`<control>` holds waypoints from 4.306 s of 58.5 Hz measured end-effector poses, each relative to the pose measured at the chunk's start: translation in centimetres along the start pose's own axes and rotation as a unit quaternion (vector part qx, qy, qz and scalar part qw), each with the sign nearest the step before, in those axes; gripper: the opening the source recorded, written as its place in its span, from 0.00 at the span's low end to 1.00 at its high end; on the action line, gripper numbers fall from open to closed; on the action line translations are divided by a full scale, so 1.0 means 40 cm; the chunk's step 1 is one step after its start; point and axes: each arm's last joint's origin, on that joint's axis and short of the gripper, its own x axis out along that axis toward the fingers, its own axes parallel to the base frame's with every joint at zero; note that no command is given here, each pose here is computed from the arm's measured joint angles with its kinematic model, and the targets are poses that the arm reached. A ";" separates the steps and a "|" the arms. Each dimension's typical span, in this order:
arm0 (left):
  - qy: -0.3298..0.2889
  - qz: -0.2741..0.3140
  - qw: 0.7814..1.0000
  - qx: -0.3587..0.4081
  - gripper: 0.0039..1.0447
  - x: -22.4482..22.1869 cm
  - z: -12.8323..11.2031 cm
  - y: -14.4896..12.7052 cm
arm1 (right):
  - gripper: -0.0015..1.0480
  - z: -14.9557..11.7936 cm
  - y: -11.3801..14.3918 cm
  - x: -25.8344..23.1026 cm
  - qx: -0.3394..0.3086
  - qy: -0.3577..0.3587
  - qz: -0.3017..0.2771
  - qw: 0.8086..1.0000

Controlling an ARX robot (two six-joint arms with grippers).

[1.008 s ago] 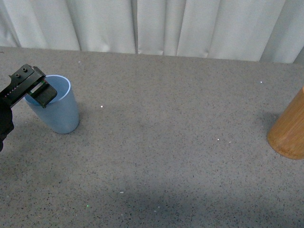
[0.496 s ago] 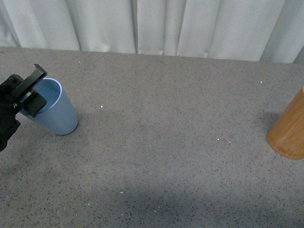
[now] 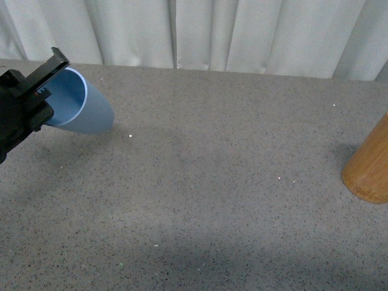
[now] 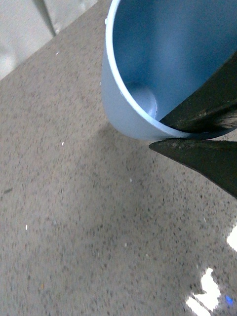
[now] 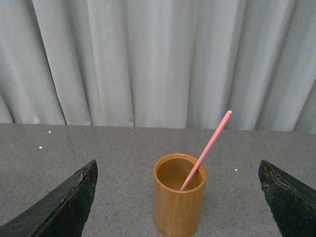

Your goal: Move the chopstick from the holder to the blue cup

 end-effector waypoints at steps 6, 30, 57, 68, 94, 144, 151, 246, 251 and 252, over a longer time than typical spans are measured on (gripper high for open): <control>0.019 -0.034 0.999 0.026 0.03 -0.002 0.001 -0.035 | 0.91 0.000 0.000 0.000 0.000 0.000 0.000 1.000; 0.076 -0.091 0.979 0.166 0.03 0.032 -0.011 -0.160 | 0.91 0.000 0.000 0.000 0.000 0.000 0.000 1.000; 0.120 -0.100 0.954 0.257 0.03 0.028 -0.098 -0.194 | 0.91 0.000 0.000 0.000 0.000 0.000 0.000 1.000; 0.127 -0.108 0.949 0.269 0.03 0.024 -0.118 -0.203 | 0.91 0.000 0.000 0.000 0.000 0.000 0.000 1.000; 0.129 -0.091 0.947 0.279 0.03 0.034 -0.136 -0.206 | 0.91 0.000 0.000 0.000 0.000 0.000 0.000 1.000; 0.129 -0.092 0.955 0.253 0.94 0.033 -0.126 -0.226 | 0.91 0.000 0.000 0.000 0.000 0.000 0.000 1.000; 0.123 -0.085 0.961 0.233 0.94 0.035 -0.113 -0.221 | 0.91 0.000 0.000 0.000 0.000 0.000 0.000 1.000; -0.285 -0.156 0.902 0.286 0.63 -0.474 -0.035 0.267 | 0.91 0.014 -0.044 0.079 -0.022 0.034 -0.101 0.994; -0.285 -0.156 0.902 0.286 0.82 -0.474 -0.035 0.267 | 0.91 0.042 -0.093 0.181 -0.019 0.035 -0.150 0.988; -0.285 -0.156 0.902 0.286 0.85 -0.474 -0.035 0.267 | 0.91 0.042 -0.100 0.201 -0.018 0.040 -0.153 0.987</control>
